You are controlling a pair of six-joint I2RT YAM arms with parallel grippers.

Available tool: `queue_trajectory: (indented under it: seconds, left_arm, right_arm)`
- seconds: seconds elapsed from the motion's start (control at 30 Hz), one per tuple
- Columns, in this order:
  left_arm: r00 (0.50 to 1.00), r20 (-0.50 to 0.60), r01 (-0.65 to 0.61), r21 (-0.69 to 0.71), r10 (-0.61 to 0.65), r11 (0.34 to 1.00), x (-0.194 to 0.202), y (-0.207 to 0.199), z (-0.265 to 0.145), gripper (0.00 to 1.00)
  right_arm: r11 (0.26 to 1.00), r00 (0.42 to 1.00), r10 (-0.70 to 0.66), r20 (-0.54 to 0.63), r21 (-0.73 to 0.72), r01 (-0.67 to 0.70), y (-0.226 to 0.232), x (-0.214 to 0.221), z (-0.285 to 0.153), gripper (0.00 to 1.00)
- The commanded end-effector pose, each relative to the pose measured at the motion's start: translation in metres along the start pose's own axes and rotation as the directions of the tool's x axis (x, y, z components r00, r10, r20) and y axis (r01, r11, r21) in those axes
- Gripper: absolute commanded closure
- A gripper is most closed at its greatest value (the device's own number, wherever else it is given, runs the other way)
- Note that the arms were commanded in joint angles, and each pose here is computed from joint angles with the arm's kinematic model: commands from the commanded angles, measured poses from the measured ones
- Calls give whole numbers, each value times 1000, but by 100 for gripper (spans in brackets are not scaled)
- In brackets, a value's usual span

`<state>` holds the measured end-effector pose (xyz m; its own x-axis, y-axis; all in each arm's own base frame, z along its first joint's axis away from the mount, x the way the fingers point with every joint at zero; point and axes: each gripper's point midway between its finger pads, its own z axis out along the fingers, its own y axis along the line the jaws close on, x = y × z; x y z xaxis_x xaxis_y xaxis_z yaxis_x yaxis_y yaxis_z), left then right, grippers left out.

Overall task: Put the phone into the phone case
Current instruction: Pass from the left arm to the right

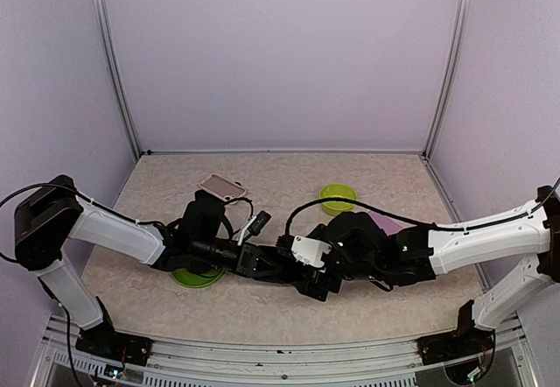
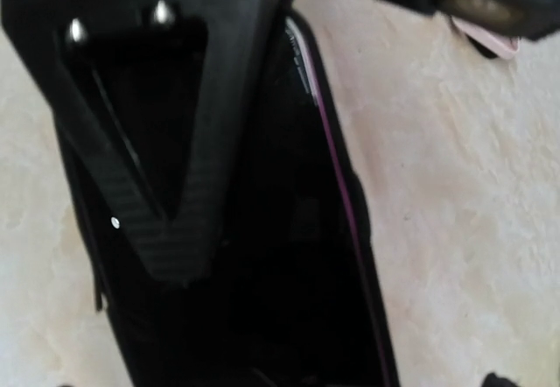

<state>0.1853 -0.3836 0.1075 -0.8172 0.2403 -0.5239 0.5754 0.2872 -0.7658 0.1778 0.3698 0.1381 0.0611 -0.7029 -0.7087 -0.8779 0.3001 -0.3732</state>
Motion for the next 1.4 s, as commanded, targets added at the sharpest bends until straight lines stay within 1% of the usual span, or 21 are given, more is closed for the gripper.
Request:
queue_trajectory:
  seconds: [0.0,0.2,0.53,0.8,0.9,1.07,1.17,1.23,1.33,1.37]
  left_arm:
    - [993,56,-104,76,100,992,-27,-33,-3,100]
    - [993,54,-110,78,106,991,-27,-37,0,100]
    - [993,49,-115,80,112,990,-24,-38,1,100]
    - [993,48,-115,80,111,990,-24,-37,2,100]
    - [993,47,-113,80,109,990,-23,-37,2,100]
    - [993,47,-110,79,106,991,-23,-36,2,100]
    - [993,49,-108,85,104,991,-23,-37,1,100]
    - [994,52,-105,85,101,991,-23,-37,1,100]
    - [994,54,-105,90,100,990,-24,-38,1,100]
    - [994,55,-104,90,99,990,-24,-38,1,98]
  right_arm:
    - [999,999,-38,31,-2,38,4,-19,3,0]
    - [998,998,-56,8,-11,56,10,-21,13,0]
    - [996,995,-71,-72,49,75,5,-11,31,0]
    - [995,993,-92,-72,21,94,10,-11,33,1]
    - [995,993,-96,-73,17,97,11,-12,33,5]
    - [995,992,-102,-69,2,102,13,-12,33,19]
    - [995,992,-101,-71,4,102,13,-12,34,23]
    - [995,993,-97,-70,11,98,12,-13,33,27]
    - [996,994,-90,-66,23,92,10,-14,31,30]
    - [996,994,-86,-63,29,88,8,-15,30,31]
